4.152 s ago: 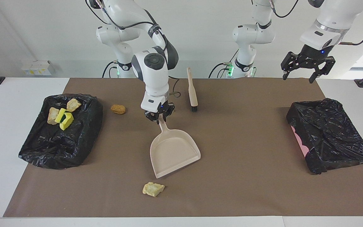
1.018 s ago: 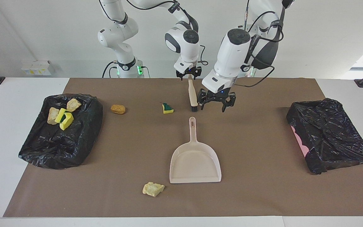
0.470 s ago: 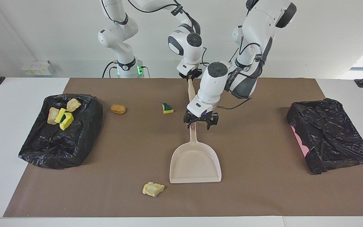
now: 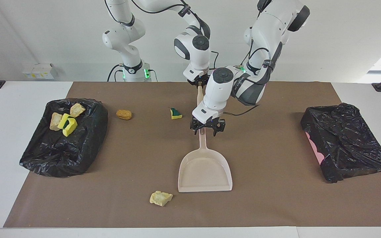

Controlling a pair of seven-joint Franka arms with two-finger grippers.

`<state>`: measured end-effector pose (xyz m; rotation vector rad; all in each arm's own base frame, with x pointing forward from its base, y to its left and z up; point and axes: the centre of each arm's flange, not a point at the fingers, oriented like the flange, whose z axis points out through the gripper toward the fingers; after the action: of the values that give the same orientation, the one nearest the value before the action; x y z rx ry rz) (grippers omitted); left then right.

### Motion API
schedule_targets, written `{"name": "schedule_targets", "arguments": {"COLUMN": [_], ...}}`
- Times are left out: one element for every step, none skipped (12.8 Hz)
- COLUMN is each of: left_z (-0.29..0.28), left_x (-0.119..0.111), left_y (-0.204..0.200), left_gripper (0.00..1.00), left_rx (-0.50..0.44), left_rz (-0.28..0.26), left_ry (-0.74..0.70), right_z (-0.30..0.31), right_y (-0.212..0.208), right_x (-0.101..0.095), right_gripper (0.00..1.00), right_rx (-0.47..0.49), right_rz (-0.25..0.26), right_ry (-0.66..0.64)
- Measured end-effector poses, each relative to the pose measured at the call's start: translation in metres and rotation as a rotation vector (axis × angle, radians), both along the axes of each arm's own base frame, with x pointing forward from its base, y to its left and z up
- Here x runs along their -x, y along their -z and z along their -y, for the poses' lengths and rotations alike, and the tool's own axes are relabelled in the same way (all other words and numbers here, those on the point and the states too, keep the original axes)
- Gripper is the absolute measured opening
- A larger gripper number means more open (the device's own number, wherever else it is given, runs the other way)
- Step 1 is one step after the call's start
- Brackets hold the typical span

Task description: Sweep and dump trash in bin

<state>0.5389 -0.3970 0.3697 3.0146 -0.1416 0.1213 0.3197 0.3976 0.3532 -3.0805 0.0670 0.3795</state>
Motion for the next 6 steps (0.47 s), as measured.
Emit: {"name": "schedule_targets", "arguments": {"left_z": [0.0, 0.0, 0.001, 0.004, 0.007, 0.009], "left_x": [0.0, 0.0, 0.001, 0.004, 0.006, 0.007], "left_y": [0.001, 0.002, 0.004, 0.007, 0.009, 0.011], "left_gripper": [0.78, 0.78, 0.74, 0.74, 0.7, 0.7], "left_rx": [-0.002, -0.002, -0.003, -0.005, -0.008, -0.012], "left_rz": [0.0, -0.002, -0.005, -0.009, -0.009, -0.009], "left_ry": [0.002, 0.003, 0.006, 0.011, 0.017, 0.021], "right_z": [0.01, 0.021, 0.034, 0.05, 0.068, 0.087], "right_y": [-0.009, -0.019, -0.029, -0.039, -0.048, -0.055], "right_x": [-0.006, -0.012, -0.019, -0.028, -0.037, -0.047], "right_gripper": [0.26, 0.26, 0.26, 0.26, 0.26, 0.26], "right_rx": [0.008, 0.014, 0.019, 0.024, 0.028, 0.031], "right_rz": [-0.009, -0.014, -0.02, -0.029, -0.038, -0.049], "right_ry": [0.017, 0.037, 0.057, 0.074, 0.09, 0.109]}}
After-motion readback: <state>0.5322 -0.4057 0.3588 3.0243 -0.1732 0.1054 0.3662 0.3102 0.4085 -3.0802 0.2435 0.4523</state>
